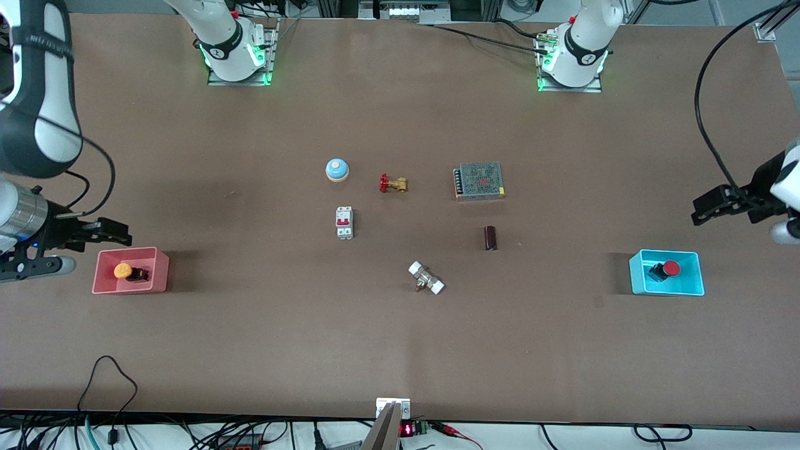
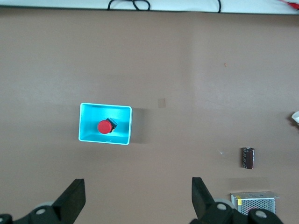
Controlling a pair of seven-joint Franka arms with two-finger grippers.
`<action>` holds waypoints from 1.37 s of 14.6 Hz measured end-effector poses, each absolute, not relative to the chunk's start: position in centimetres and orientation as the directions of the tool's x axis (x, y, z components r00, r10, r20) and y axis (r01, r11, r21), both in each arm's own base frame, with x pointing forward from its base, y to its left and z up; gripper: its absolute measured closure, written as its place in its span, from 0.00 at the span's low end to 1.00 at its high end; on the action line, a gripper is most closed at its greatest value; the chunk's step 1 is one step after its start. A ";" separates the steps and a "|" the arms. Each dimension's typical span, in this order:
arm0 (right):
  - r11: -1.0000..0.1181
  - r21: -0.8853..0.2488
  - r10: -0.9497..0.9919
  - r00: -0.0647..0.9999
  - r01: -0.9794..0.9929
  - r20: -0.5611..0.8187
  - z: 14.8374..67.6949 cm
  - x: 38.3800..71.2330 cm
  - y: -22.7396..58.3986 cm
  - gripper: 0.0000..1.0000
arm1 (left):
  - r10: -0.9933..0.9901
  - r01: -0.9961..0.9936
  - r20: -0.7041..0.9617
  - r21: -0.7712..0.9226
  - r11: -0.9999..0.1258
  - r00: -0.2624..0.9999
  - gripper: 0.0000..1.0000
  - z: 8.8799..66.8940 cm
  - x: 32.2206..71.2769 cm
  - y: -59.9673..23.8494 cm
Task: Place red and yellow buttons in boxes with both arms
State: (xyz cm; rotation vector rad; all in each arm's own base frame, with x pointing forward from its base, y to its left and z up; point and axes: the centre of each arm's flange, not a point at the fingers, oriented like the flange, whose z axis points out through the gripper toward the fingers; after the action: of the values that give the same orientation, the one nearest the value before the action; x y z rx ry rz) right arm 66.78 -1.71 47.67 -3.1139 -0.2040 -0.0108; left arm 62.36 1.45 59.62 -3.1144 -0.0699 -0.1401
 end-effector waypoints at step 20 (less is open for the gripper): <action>-1.000 -0.002 -0.011 0.999 -0.011 -0.042 58.2 58.4 -4.3 0.00 | -0.039 -0.037 0.123 -0.025 -0.999 0.992 0.00 63.1 55.7 1.0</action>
State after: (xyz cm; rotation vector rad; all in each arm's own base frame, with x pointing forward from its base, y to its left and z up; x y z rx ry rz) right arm 58.40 -4.27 58.20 -3.1383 0.0176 0.0666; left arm 55.67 0.98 63.12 -3.1127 0.0593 -0.1929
